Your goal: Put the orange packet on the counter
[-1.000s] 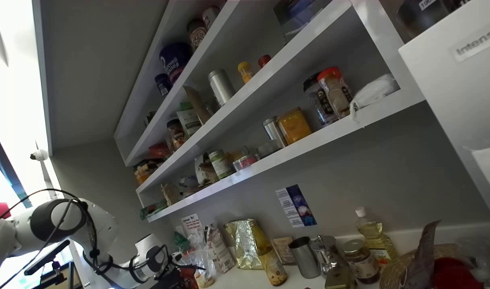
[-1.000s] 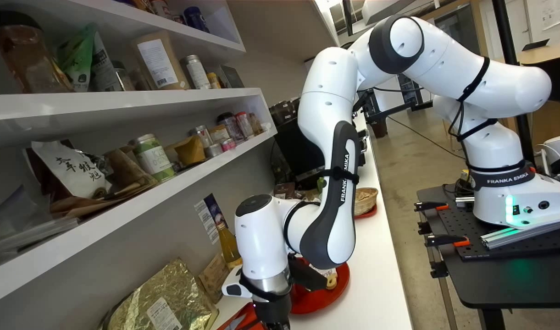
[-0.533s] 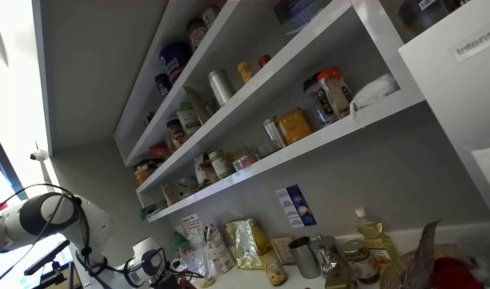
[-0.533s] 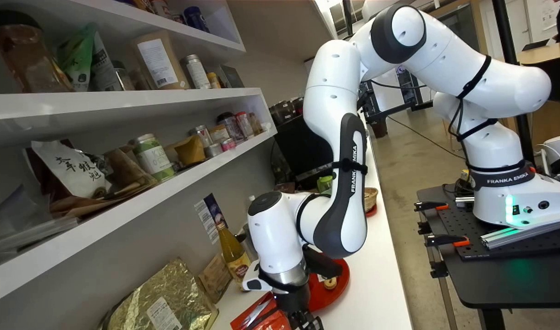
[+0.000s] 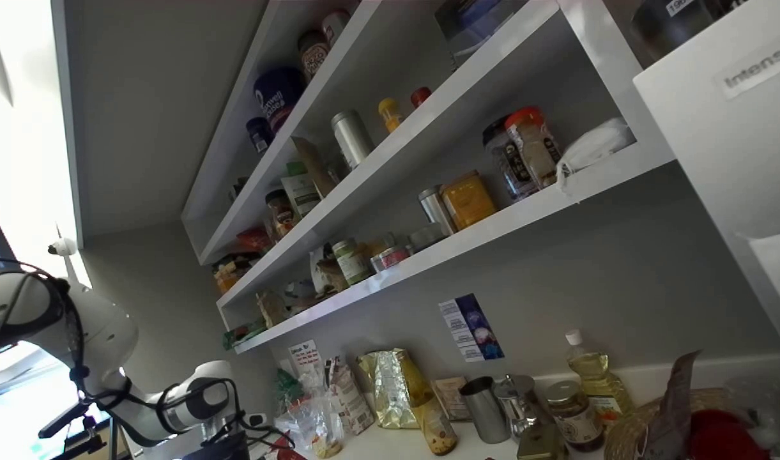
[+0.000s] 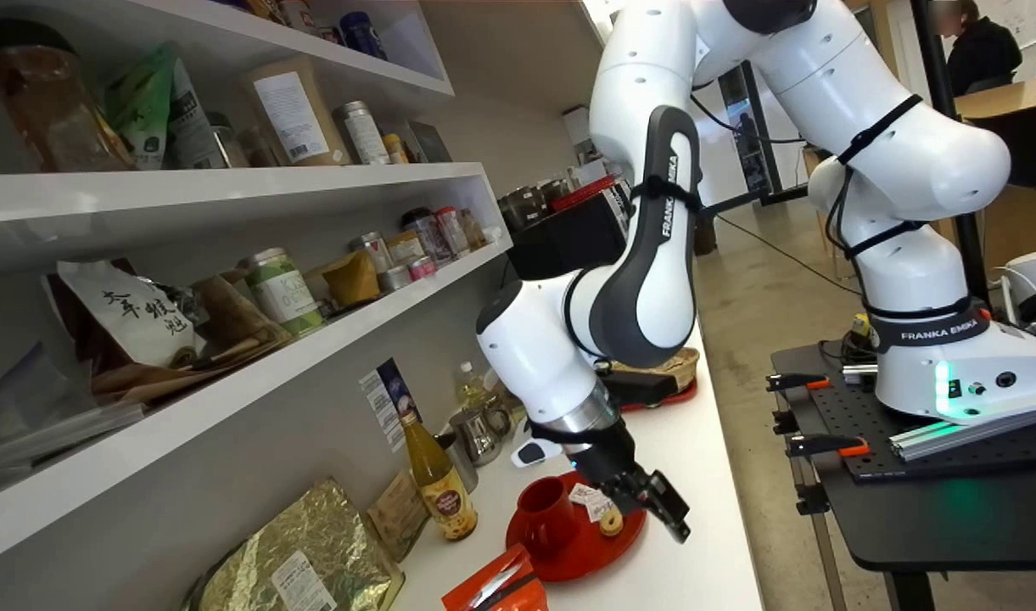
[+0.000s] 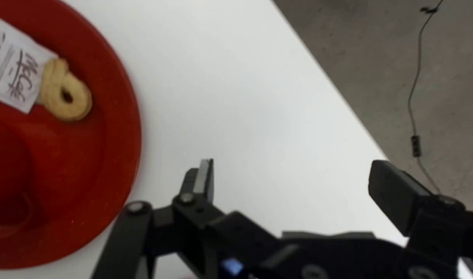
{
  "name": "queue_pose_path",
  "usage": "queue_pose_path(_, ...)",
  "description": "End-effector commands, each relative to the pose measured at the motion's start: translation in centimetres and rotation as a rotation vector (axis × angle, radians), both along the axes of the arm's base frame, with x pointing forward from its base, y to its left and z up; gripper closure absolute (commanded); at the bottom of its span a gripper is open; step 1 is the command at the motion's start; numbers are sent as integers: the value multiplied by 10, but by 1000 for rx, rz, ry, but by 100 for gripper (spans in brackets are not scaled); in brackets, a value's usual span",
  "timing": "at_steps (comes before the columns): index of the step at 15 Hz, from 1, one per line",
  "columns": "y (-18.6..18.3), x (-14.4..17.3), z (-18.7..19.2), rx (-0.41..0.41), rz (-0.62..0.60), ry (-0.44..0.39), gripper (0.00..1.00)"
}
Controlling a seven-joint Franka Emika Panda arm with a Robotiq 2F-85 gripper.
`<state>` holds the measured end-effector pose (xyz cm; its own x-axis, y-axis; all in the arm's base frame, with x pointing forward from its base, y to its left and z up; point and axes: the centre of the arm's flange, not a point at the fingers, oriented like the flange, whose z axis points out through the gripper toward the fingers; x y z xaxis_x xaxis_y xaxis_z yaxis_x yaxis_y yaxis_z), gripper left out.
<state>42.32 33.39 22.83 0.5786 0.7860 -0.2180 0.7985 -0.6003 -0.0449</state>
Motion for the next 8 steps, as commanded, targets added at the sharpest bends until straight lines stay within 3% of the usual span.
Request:
queue_pose_path(1,-47,-32,63,-12,39,131,0)
queue_pose_path(3,-71,-41,91,0,56,168,0)
queue_pose_path(4,-41,-23,55,-13,37,143,0)
queue_pose_path(8,-62,-34,83,-8,48,144,0)
